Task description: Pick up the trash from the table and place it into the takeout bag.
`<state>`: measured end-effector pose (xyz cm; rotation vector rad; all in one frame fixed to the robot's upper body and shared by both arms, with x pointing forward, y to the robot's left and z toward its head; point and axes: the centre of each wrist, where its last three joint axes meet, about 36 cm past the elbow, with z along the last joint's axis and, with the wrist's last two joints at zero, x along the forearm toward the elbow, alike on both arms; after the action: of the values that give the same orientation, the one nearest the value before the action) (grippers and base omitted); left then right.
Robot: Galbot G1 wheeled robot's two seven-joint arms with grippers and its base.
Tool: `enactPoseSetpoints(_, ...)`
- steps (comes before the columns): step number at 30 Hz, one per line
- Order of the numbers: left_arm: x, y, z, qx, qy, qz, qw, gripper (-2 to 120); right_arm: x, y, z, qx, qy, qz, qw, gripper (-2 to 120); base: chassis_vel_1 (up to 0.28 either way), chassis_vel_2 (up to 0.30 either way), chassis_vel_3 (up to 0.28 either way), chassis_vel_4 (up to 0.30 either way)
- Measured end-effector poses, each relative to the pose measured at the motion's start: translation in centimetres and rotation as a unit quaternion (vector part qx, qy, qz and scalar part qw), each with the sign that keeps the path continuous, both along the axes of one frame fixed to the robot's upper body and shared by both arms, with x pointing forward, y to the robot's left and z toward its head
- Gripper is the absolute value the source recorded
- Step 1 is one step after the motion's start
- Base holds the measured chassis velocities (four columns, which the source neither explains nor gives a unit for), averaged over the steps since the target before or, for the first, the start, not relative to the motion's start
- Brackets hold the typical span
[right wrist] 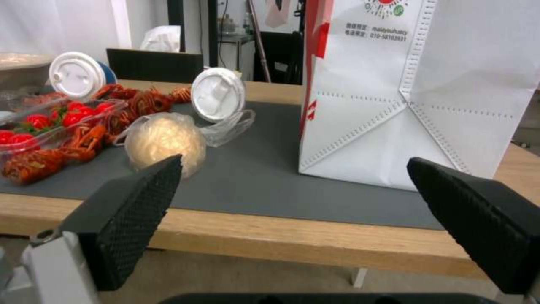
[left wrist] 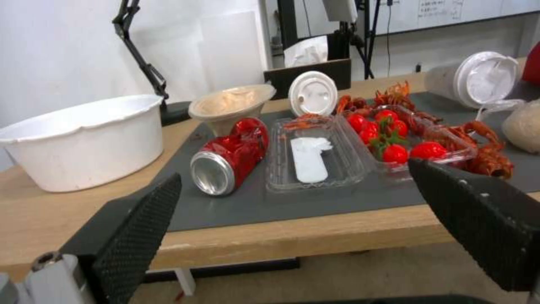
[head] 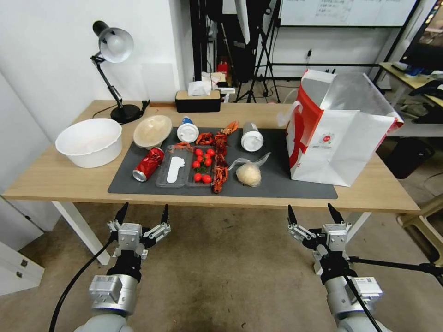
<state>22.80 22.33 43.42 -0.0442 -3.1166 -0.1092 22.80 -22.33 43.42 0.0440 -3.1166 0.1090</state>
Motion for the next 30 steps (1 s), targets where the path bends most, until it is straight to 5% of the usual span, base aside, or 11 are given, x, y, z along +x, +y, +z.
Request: enactPoseSetpoints(30, 0.0, 0.0, 0.0, 0.0, 0.0, 0.0, 1.0, 100, 0.0, 0.0, 0.0, 0.0, 0.0, 0.0, 1.0, 100, 0.0, 0.0, 0.0, 0.0)
